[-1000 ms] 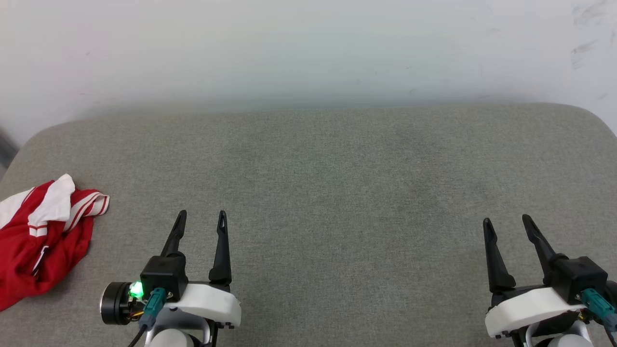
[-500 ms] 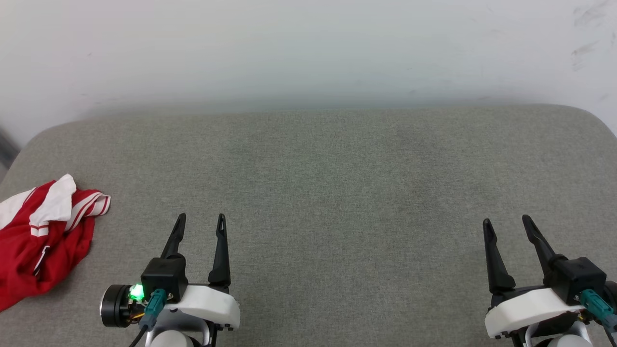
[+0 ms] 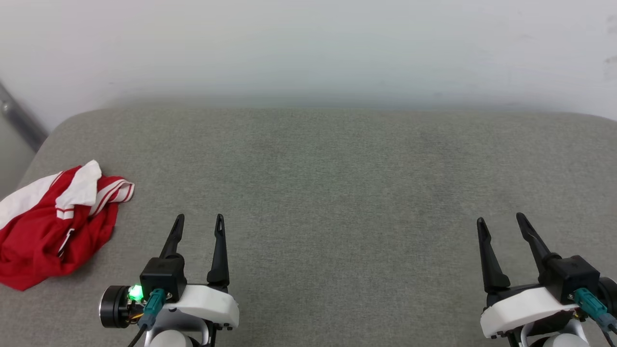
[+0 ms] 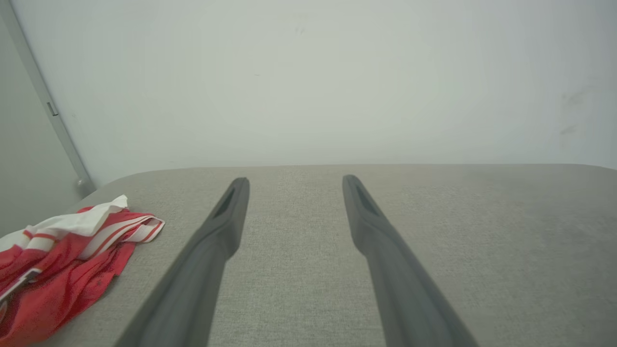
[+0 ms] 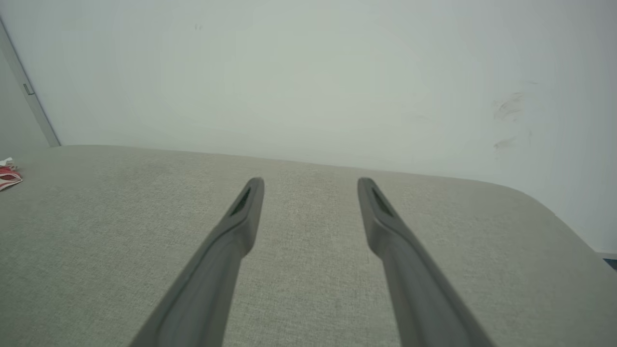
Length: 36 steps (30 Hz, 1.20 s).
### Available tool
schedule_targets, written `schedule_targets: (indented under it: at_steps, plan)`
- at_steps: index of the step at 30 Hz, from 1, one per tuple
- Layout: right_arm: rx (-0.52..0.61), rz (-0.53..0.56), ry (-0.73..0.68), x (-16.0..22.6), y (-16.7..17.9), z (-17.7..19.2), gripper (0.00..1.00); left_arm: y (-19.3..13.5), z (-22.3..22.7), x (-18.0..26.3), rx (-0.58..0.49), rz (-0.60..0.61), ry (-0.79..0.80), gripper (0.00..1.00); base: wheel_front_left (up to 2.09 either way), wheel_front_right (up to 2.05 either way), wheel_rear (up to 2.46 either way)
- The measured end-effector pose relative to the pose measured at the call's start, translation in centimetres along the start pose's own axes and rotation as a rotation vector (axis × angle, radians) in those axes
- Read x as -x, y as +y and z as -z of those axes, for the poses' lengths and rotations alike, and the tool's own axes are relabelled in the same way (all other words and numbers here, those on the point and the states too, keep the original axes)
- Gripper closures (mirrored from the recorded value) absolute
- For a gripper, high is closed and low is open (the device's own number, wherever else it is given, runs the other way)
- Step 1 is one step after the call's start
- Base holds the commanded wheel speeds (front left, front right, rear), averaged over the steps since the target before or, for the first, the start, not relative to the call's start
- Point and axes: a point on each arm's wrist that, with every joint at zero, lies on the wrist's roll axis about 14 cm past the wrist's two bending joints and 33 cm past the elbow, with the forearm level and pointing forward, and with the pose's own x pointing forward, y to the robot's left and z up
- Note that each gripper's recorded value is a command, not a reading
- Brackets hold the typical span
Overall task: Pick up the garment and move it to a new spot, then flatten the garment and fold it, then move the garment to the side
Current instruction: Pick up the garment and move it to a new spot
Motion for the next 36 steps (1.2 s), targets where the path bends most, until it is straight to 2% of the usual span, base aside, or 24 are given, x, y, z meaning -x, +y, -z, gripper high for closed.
schedule_targets:
  at_steps: [19,28,36]
  plan:
    - [-0.027,-0.288,-0.015,-4.2,9.9,-0.3,0.00,9.9,-0.9,5.5,-0.052,-0.311,-0.002,0.00,0.00,0.00,0.00]
    - [-0.036,-0.357,-0.010,-5.0,12.5,0.0,0.00,12.8,-1.1,8.4,-0.057,-0.421,0.002,0.00,0.00,0.00,0.00]
    - [-0.049,-0.347,-0.008,-5.1,12.2,-0.1,0.00,13.4,-1.0,8.5,-0.050,-0.438,0.006,0.00,0.00,0.00,0.00]
